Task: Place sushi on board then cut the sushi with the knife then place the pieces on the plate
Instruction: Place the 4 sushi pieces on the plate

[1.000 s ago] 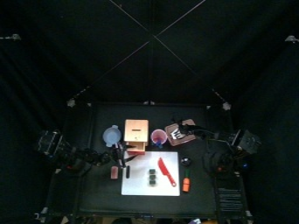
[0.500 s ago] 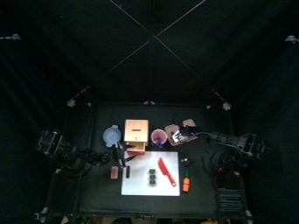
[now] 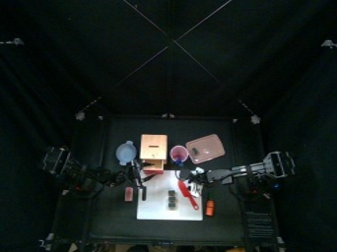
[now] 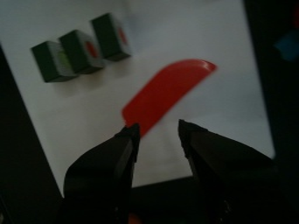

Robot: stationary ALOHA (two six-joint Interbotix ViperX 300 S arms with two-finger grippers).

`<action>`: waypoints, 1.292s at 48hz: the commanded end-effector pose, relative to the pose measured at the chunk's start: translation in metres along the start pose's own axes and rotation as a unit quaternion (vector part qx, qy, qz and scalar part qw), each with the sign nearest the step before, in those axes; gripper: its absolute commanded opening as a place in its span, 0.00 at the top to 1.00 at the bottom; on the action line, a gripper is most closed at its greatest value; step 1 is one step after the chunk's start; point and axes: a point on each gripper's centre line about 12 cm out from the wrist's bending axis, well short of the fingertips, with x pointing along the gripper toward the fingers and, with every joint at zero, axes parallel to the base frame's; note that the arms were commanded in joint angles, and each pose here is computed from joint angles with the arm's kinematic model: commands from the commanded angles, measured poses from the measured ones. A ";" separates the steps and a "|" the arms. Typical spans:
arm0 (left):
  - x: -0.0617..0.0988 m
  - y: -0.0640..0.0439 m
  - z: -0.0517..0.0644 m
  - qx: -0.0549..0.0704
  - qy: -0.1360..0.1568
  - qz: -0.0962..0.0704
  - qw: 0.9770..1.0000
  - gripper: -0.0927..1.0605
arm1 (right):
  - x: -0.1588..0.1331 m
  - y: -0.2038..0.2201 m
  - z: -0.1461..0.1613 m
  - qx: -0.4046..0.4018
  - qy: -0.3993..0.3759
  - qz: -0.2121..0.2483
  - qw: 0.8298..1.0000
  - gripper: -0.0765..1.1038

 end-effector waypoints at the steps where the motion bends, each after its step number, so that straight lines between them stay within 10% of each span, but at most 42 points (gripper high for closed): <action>1: 0.004 -0.001 0.007 -0.006 -0.013 0.003 1.000 0.17 | 0.005 0.018 0.028 -0.021 -0.020 0.010 1.000 0.27; 62: 0.006 -0.003 -0.013 -0.006 0.025 0.015 1.000 0.17 | 0.051 0.047 0.060 -0.069 -0.012 -0.001 0.998 0.27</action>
